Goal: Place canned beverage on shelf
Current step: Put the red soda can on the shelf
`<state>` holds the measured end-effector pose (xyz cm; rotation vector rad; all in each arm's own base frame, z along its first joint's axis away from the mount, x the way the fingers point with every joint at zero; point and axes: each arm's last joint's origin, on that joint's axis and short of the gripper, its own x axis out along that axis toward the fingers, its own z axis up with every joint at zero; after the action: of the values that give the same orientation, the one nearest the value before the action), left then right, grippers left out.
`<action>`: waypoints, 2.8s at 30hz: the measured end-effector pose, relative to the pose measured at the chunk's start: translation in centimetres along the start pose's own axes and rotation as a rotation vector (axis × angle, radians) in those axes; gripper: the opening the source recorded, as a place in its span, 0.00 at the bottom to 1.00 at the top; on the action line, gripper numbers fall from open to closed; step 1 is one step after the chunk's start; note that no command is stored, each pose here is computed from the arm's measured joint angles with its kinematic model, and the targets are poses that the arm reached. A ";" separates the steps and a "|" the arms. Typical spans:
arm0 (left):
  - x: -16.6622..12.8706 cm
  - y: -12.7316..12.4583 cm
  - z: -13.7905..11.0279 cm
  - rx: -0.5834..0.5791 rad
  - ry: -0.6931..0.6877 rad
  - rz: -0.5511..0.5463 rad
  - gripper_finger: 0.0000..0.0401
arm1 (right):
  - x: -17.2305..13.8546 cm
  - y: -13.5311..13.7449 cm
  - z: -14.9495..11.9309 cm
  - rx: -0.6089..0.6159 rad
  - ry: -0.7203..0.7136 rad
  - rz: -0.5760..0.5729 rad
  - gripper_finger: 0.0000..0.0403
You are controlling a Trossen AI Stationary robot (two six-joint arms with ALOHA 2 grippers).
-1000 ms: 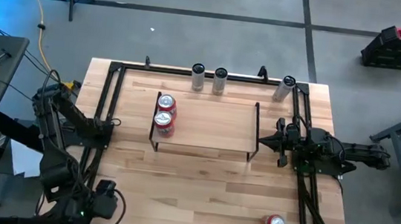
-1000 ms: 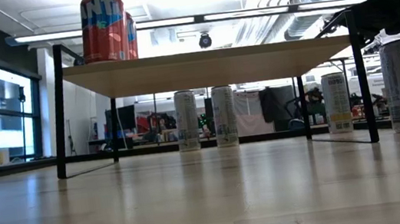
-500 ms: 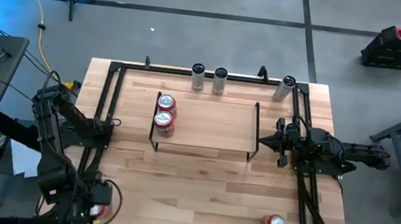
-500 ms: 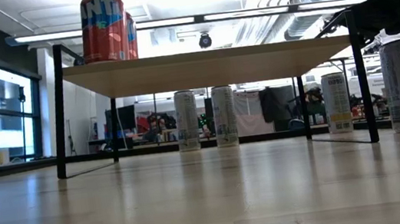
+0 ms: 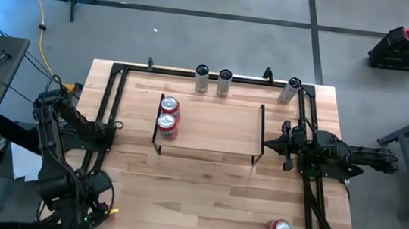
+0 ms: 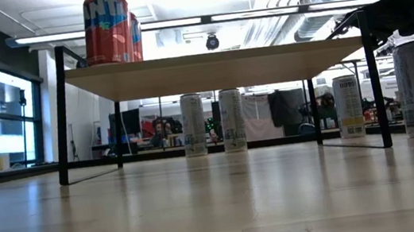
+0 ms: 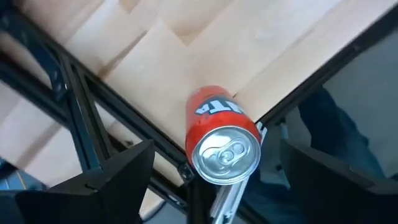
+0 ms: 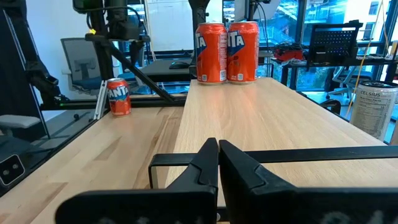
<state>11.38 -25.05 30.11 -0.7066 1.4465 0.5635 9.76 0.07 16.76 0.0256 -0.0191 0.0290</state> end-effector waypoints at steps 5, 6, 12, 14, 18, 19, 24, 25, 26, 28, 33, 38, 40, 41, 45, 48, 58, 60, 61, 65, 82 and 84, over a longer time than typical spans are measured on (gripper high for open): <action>1.0 -1.0 -0.5 -0.107 0.026 -0.004 0.84 | 0.0 0.0 0.0 0.000 0.000 0.000 0.00; 1.2 -1.2 -0.6 -0.120 0.031 0.000 0.84 | 0.0 0.0 0.0 0.000 0.000 0.000 0.00; 3.4 -2.2 -1.5 -0.141 0.060 0.082 0.84 | 0.0 0.0 0.0 0.000 0.000 0.000 0.00; 3.9 -2.3 -1.6 -0.123 0.056 0.102 0.84 | 0.0 0.0 0.0 0.000 0.000 0.000 0.00; 4.3 -2.5 -1.6 -0.111 0.048 0.113 0.84 | 0.0 0.0 0.0 0.000 0.000 0.000 0.00; 4.4 -2.6 -1.7 -0.116 0.048 0.110 0.84 | 0.0 0.0 0.0 0.000 0.000 0.000 0.00; 4.4 -2.8 -1.7 -0.143 0.056 0.097 0.84 | 0.0 0.0 0.0 0.000 0.000 0.000 0.00; 4.4 -2.7 -1.7 -0.149 0.055 0.099 0.84 | 0.0 0.0 0.0 0.000 0.000 0.000 0.00; 4.4 -2.7 -1.7 -0.153 0.056 0.102 0.84 | 0.0 0.0 0.0 0.000 0.001 0.000 0.00; 4.4 -2.6 -1.7 -0.166 0.051 0.119 0.84 | 0.0 0.0 0.0 0.000 0.000 0.000 0.00; 5.7 -2.5 -1.7 -0.178 0.073 0.112 0.84 | 0.0 0.0 0.0 0.000 0.000 0.000 0.00; 8.1 -2.2 -1.8 -0.162 0.130 0.094 0.84 | 0.0 0.0 0.0 0.000 0.000 0.000 0.00; 8.5 -2.1 -1.7 -0.152 0.126 0.105 0.84 | 0.0 0.0 0.0 0.000 0.000 0.000 0.00; 8.6 -2.0 -1.7 -0.147 0.127 0.108 0.84 | 0.0 0.0 0.0 0.000 0.000 0.000 0.00; 8.7 -2.0 -1.6 -0.147 0.135 0.110 0.84 | 0.0 0.0 0.0 0.000 0.000 0.000 0.00; 8.7 -2.2 -1.6 -0.120 0.149 0.090 0.84 | 0.0 0.0 0.0 0.000 0.000 0.000 0.00; 8.7 -2.6 -0.9 0.004 0.165 0.076 0.71 | 0.0 0.0 0.0 0.000 0.000 -0.001 0.00; 8.7 -2.7 -0.5 0.082 0.170 0.075 0.71 | 0.0 0.0 0.0 0.000 0.000 -0.001 0.00; 8.7 -2.7 -0.2 0.120 0.173 0.075 0.71 | 0.0 0.0 0.0 0.000 0.000 0.000 0.00; 8.7 -2.9 1.3 0.287 0.174 0.081 0.71 | 0.0 0.0 0.0 0.000 0.000 0.000 0.00; 7.0 -5.3 7.6 1.033 0.026 0.033 0.71 | 0.0 0.0 0.0 0.000 0.000 -0.001 0.00; 7.1 -5.4 8.2 1.052 0.033 0.034 0.71 | 0.0 0.0 0.0 0.000 0.000 0.000 0.00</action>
<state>21.36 -23.24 23.42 0.1480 1.5362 -0.2216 9.76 0.07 16.76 0.0255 -0.0192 0.0291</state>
